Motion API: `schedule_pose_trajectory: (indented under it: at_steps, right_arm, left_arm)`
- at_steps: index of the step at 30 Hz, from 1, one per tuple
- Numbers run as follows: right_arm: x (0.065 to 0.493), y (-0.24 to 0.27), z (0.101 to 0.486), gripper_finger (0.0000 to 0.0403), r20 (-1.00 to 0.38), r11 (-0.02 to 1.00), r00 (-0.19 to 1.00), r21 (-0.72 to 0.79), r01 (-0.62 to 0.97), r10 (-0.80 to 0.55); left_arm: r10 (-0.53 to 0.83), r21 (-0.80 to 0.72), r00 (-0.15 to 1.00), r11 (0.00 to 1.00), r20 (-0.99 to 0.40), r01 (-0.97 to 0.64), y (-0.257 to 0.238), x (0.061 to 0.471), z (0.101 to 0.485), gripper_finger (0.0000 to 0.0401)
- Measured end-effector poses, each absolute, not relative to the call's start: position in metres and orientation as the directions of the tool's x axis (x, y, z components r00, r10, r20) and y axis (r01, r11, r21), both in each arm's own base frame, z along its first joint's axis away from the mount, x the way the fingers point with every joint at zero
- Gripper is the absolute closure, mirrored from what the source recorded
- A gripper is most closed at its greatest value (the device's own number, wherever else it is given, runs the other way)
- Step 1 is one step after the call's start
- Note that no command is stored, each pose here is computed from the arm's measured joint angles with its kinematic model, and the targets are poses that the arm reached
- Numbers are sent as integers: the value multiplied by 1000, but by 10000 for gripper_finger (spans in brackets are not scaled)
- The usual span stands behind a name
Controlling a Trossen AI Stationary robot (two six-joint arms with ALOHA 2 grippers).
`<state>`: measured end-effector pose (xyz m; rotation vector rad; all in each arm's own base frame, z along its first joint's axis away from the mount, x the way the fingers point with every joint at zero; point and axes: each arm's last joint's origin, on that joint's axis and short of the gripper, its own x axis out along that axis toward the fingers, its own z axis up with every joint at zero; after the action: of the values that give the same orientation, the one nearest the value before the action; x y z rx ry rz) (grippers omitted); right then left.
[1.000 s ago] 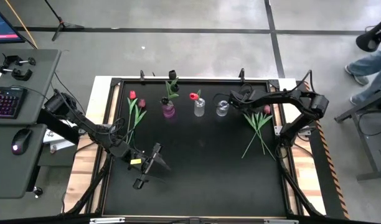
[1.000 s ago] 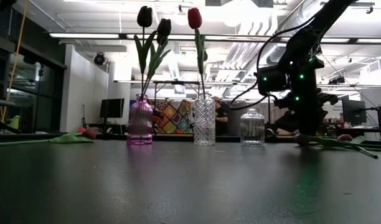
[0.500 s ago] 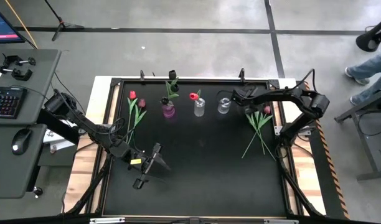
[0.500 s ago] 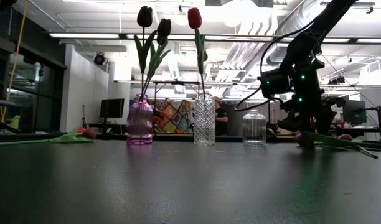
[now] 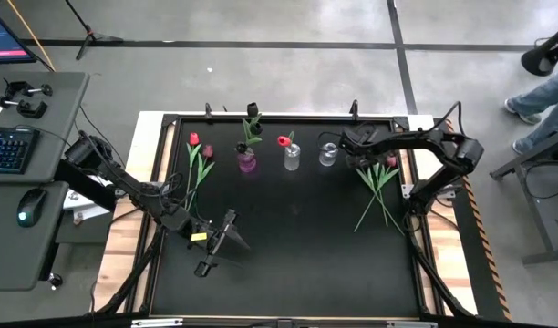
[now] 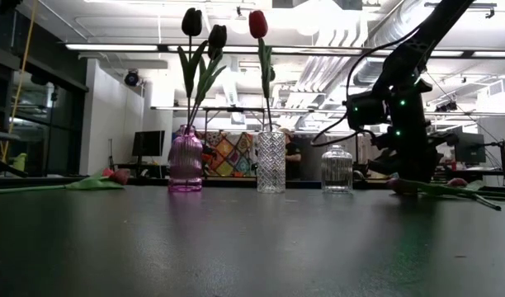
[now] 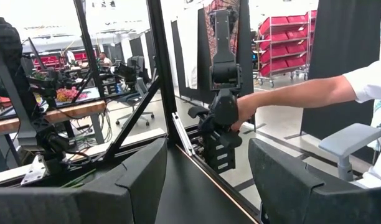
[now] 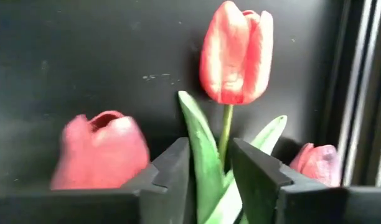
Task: Sort flowers into vase by color
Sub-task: Put the right pink tulip into the left transparent vase
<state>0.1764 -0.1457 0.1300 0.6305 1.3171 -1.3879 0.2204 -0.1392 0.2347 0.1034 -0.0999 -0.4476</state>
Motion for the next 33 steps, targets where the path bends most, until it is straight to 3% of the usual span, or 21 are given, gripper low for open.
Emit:
schedule_pose_trajectory:
  at_steps: [11,17,21,33]
  right_arm:
    - [169,-140,117,324,-891,204,-291,-375,904,-348]
    - [167,-138,120,393,-884,222,-284,-381,897,-370]
    - [164,-133,131,393,-866,220,-276,-390,894,-416]
    - [164,-118,191,402,-742,172,-36,-202,964,-669]
  left_arm:
    - [-436,122,897,896,74,426,-139,220,235,188]
    - [-436,122,897,896,75,426,-139,220,235,188]
    - [-436,123,897,896,75,426,-139,220,235,188]
    - [-436,123,897,896,75,426,-139,220,235,188]
